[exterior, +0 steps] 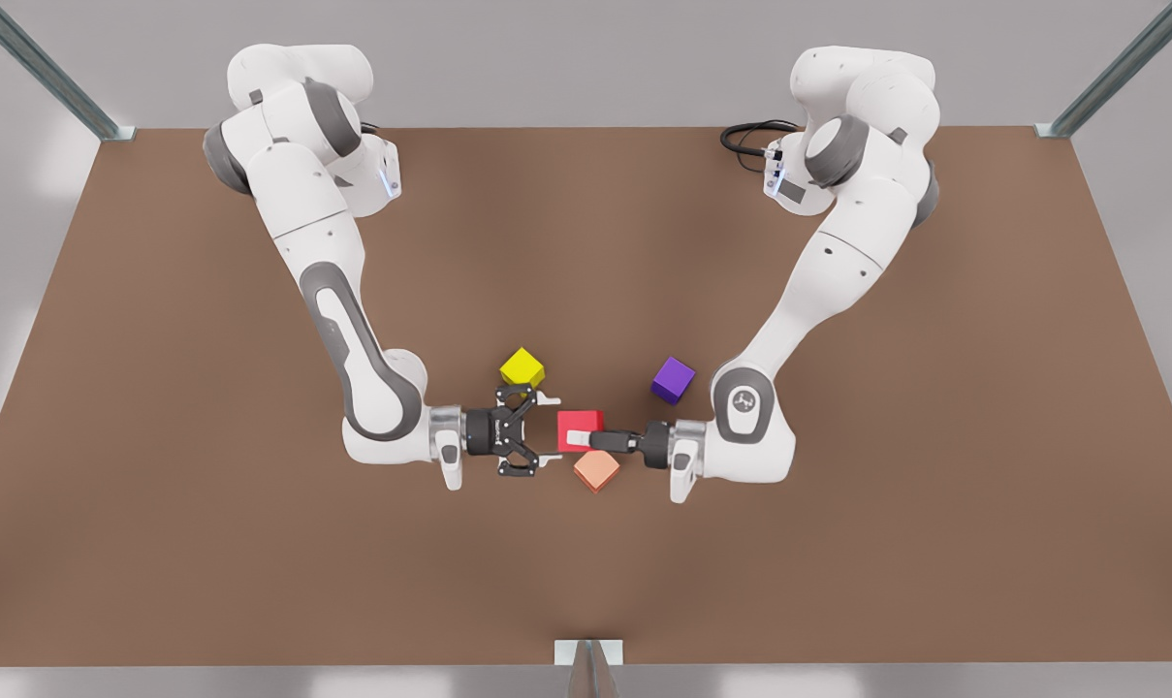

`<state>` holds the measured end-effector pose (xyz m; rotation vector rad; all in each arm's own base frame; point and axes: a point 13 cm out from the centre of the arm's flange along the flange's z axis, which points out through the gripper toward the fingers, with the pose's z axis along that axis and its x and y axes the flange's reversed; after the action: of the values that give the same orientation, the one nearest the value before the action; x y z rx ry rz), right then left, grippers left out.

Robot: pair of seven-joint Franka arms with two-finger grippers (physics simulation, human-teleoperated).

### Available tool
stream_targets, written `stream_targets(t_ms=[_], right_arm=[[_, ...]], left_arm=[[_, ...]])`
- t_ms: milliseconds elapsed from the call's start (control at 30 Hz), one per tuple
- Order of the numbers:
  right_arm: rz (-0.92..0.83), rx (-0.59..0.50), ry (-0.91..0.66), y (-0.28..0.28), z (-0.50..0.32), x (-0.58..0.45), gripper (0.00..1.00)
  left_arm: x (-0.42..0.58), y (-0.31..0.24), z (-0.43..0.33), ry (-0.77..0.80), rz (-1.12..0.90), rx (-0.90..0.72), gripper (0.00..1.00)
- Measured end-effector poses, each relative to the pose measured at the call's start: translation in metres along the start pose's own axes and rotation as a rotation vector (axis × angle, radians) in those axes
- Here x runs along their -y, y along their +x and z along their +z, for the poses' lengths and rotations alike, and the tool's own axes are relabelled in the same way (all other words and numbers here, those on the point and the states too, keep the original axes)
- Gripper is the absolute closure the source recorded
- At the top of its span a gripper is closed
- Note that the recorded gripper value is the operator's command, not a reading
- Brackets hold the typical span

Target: Pick up red wooden cube and pass to hand red wooden cube and place in blue wooden cube

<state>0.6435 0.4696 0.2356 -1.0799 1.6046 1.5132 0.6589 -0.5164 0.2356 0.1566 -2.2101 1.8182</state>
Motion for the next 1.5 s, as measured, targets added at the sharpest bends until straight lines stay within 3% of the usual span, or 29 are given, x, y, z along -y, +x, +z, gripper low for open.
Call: stream_targets(t_ms=[600,633,700,733,833,867,933,1100,1267,1300,1367,1500], right_arm=[[-0.122,0.041,0.004,-0.001,0.022,0.0,0.01],[-0.126,0.041,0.005,-0.001,0.023,0.0,0.07],[-0.133,0.042,0.004,-0.001,0.024,-0.001,0.56],[-0.137,0.041,0.004,-0.001,0.024,-0.001,0.59],[-0.148,0.04,0.006,-0.001,0.024,0.0,0.59],[-0.151,0.039,0.007,-0.002,0.024,0.0,0.59],[-0.156,0.039,0.009,-0.003,0.023,0.0,0.59],[-0.167,0.04,0.019,-0.005,0.016,0.004,0.59],[-0.206,0.024,0.064,-0.022,-0.038,0.019,0.59],[-0.23,-0.019,0.075,-0.024,-0.067,0.02,0.58],[-0.296,-0.203,0.081,-0.025,-0.151,0.0,0.59],[-0.305,-0.761,0.056,0.037,-0.284,-0.046,0.59]], left_arm=[[0.009,-0.003,0.021,0.011,0.018,0.034,0.36],[0.009,-0.003,0.021,0.01,0.018,0.036,0.36],[0.008,-0.004,0.02,0.009,0.017,0.039,0.36],[0.008,-0.004,0.02,0.008,0.017,0.041,0.36],[0.009,-0.005,0.02,0.009,0.017,0.043,0.33],[0.009,-0.005,0.02,0.009,0.017,0.044,0.26],[0.009,-0.007,0.016,0.013,0.017,0.047,0.0],[0.01,-0.014,0.0,0.02,0.022,0.061,0.0],[0.004,-0.048,-0.133,-0.048,0.068,0.108,0.0],[0.0,-0.053,-0.176,-0.084,0.088,0.116,0.0],[0.032,-0.03,-0.234,-0.322,0.235,0.093,0.0],[0.103,0.046,-0.312,-0.935,0.457,0.012,0.0]])
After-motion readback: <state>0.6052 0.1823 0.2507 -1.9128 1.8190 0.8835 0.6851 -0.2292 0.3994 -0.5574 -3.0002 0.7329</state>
